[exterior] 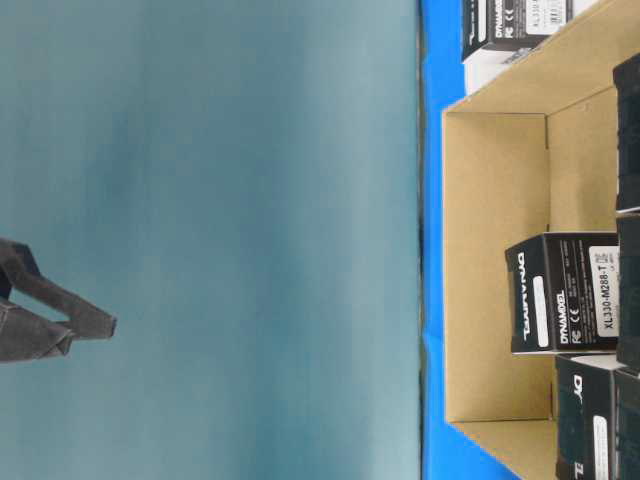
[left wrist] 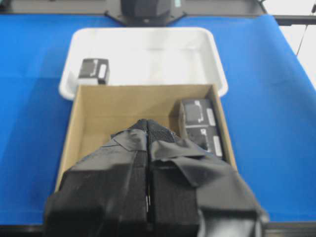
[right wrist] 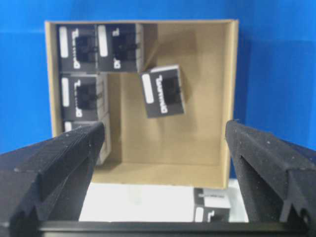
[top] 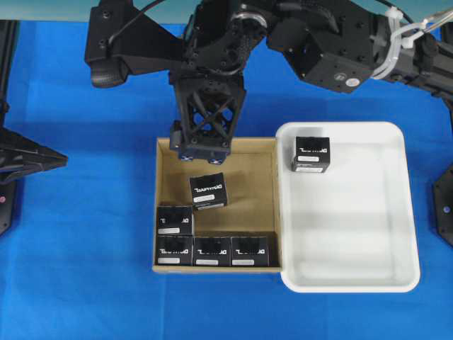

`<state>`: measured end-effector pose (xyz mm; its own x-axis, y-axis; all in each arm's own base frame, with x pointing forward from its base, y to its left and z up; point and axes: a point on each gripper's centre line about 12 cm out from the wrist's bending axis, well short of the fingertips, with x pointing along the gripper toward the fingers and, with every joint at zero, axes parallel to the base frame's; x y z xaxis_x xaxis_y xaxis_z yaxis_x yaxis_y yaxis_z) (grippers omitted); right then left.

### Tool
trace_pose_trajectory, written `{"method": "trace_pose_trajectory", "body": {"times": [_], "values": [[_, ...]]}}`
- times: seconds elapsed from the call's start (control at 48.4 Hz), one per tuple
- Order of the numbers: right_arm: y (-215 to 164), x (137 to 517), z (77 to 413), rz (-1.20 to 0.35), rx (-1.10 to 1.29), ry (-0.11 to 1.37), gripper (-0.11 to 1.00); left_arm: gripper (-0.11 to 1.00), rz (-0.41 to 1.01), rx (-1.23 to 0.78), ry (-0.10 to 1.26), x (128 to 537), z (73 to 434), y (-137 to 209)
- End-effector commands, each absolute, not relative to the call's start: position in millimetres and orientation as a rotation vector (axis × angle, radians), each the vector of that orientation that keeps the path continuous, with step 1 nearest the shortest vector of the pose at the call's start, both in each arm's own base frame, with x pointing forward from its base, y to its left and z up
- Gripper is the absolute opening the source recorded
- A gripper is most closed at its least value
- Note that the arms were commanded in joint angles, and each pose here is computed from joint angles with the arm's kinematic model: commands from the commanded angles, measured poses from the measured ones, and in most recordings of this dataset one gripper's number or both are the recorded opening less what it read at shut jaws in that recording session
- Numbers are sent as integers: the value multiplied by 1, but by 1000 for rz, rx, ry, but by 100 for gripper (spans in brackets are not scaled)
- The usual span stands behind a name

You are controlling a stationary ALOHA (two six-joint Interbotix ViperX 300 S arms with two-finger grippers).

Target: Pick the box from inside the cardboard box.

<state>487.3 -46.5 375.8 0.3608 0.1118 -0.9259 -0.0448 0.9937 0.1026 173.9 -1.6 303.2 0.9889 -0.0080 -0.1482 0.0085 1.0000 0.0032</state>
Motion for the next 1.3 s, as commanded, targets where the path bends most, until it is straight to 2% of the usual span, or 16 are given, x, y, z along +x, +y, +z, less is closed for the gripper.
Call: {"method": "trace_pose_trajectory", "body": {"times": [0.0, 0.145, 0.393, 0.827, 1.282], "values": [[-43, 485, 381, 108, 60, 1185, 98, -7, -10, 4, 123, 175, 314, -2], [-40, 487, 366, 124, 48, 1224, 98, -7, -10, 4, 123, 175, 314, -2], [-33, 489, 302, 186, -6, 1321, 98, -7, -10, 4, 123, 175, 314, -2], [-29, 486, 230, 182, -78, 1338, 98, -7, -11, 4, 123, 175, 314, -2], [-29, 480, 175, 156, -96, 1294, 98, -7, -11, 4, 129, 176, 313, -2]]}}
